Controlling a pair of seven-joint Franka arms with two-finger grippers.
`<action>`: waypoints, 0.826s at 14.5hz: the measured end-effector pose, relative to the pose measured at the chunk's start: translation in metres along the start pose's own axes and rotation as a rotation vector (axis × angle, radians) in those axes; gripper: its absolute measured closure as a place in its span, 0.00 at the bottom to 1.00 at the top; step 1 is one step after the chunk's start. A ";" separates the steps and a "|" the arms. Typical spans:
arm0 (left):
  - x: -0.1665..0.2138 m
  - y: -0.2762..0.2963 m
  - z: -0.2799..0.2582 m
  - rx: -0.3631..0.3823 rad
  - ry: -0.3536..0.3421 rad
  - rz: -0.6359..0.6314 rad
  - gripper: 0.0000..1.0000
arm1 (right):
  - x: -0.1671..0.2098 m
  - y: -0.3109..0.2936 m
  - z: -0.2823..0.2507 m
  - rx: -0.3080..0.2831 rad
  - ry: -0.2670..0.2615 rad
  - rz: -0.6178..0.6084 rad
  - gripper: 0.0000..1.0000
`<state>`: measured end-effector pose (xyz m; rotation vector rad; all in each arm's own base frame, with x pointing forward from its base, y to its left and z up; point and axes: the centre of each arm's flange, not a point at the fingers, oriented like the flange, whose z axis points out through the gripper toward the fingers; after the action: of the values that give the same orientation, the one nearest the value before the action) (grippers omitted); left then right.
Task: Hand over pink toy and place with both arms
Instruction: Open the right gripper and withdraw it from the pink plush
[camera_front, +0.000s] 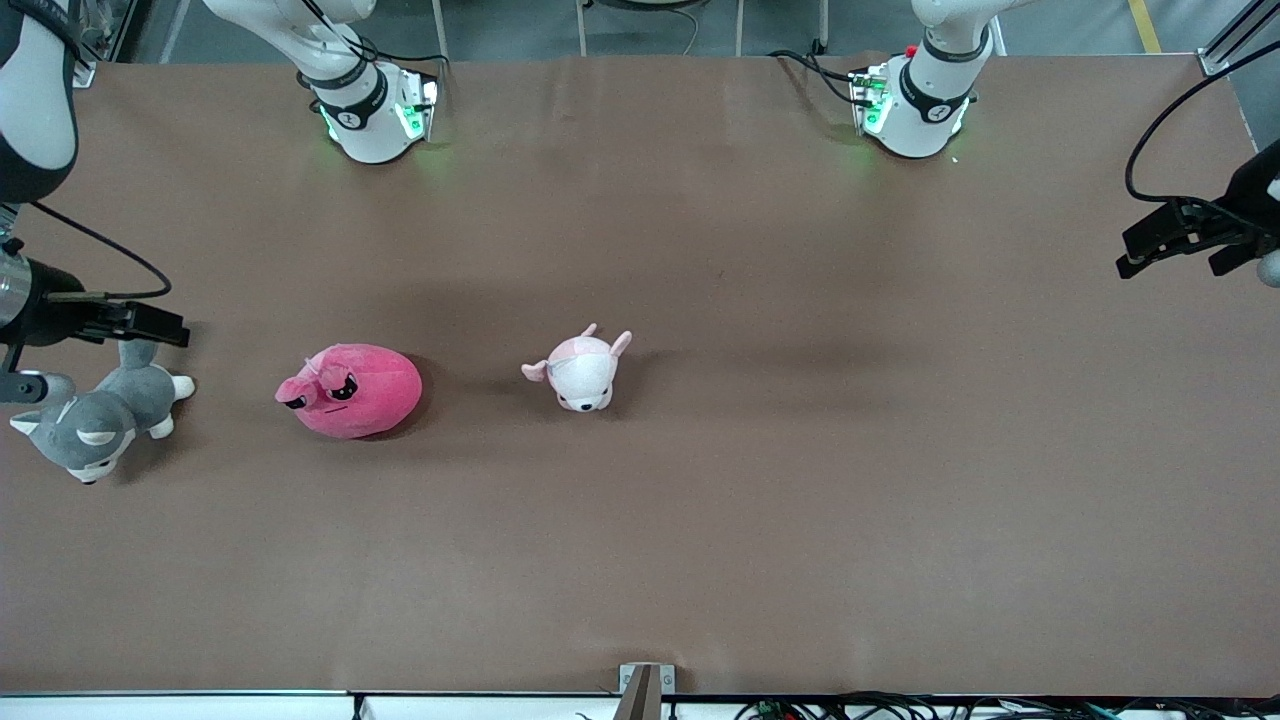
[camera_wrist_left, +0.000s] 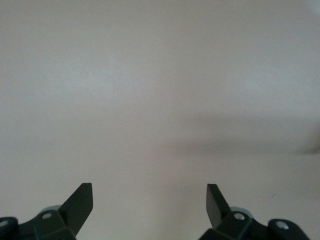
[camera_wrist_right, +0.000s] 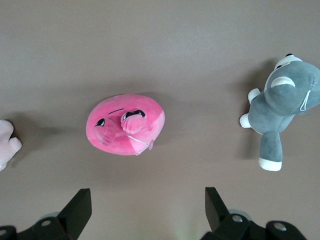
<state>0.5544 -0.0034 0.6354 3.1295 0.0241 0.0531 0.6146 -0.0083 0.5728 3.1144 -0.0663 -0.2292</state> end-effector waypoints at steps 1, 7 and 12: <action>0.000 -0.001 0.001 0.000 -0.001 0.001 0.00 | -0.005 0.000 -0.004 0.000 0.003 -0.001 0.00; 0.002 0.000 0.003 -0.002 -0.004 0.002 0.00 | -0.051 0.004 -0.025 0.005 0.044 0.002 0.00; 0.002 -0.002 0.004 -0.002 -0.006 -0.001 0.00 | -0.080 0.006 -0.046 0.008 0.082 0.003 0.00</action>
<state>0.5567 -0.0012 0.6319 3.1274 0.0254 0.0440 0.5416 -0.0103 0.6297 3.1273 -0.0705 -0.1009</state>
